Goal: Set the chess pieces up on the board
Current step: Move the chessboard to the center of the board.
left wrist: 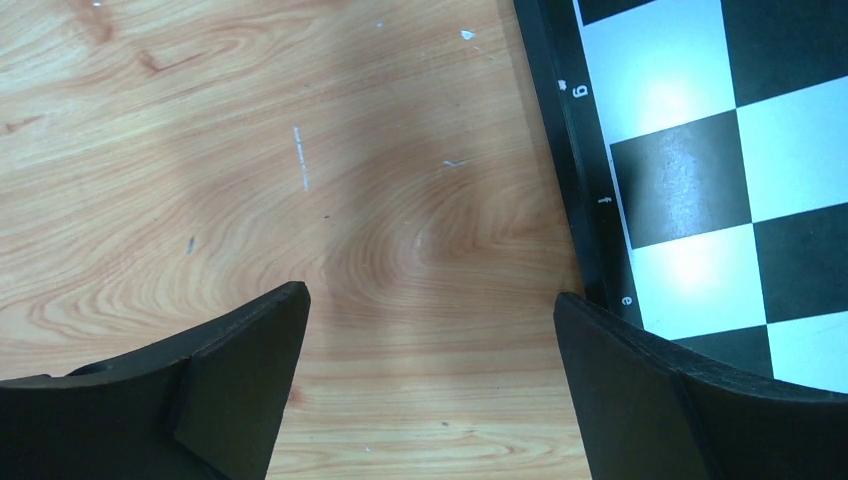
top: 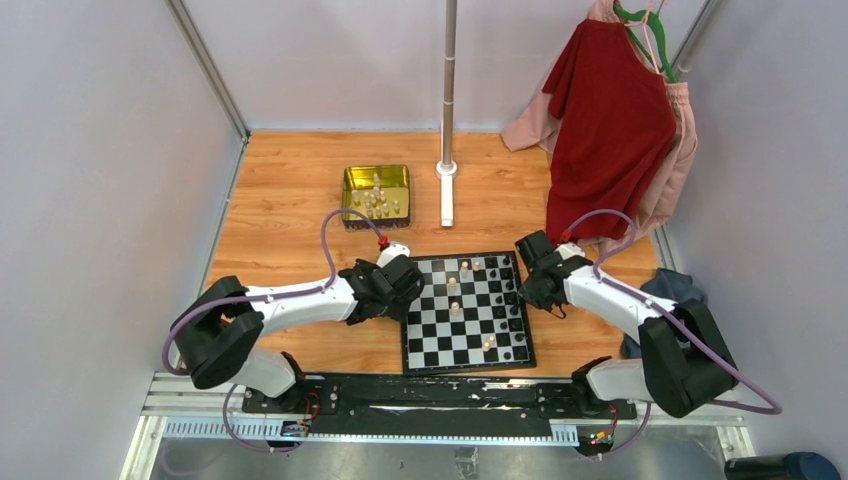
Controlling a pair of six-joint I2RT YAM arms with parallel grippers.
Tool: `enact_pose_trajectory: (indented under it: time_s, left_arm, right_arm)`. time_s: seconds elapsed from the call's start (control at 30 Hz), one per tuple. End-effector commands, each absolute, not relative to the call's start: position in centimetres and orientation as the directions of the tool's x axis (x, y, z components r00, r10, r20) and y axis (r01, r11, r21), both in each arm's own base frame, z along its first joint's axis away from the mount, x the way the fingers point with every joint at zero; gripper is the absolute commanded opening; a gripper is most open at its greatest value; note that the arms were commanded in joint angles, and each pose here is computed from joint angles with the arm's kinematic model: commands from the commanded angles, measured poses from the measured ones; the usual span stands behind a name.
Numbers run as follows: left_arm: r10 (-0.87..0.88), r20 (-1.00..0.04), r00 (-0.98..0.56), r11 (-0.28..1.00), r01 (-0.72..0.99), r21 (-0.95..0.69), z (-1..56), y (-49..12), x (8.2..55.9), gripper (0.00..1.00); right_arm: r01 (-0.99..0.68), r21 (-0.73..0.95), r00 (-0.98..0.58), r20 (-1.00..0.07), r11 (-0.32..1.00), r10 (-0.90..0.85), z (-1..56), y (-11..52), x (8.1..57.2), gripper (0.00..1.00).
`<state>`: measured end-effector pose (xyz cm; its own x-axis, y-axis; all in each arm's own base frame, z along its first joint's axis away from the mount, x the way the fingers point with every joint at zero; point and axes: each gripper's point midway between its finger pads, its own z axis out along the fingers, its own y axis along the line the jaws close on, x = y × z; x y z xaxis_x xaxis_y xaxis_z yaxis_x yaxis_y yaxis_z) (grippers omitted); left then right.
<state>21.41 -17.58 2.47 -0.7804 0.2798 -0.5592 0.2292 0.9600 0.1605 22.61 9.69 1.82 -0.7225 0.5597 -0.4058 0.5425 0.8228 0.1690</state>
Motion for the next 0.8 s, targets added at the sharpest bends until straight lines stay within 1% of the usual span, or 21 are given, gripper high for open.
enact_pose_trajectory:
  time_s: [0.0, 0.3, 0.77]
  left_arm:
    - [0.242, -0.611, -0.754, 0.97, 0.182, 0.16, 3.6, -18.2, 22.9, 1.0]
    - [0.168, -0.627, -0.761, 0.986, 0.115, 0.123, 3.6, -17.5, 24.6, 1.0]
    - [0.127, -0.622, -0.773, 0.992, 0.098, 0.08, 2.6, -17.6, 26.3, 1.0]
  right_arm:
    - [0.523, 0.205, -0.764, -0.317, 0.827, 0.562, 1.4, 12.3, 21.6, 0.0]
    - [0.512, 0.202, -0.771, -0.321, 0.835, 0.55, 1.5, 12.6, 22.1, 0.0]
    - [0.502, 0.199, -0.781, -0.314, 0.842, 0.54, 1.1, 13.5, 23.3, 0.0]
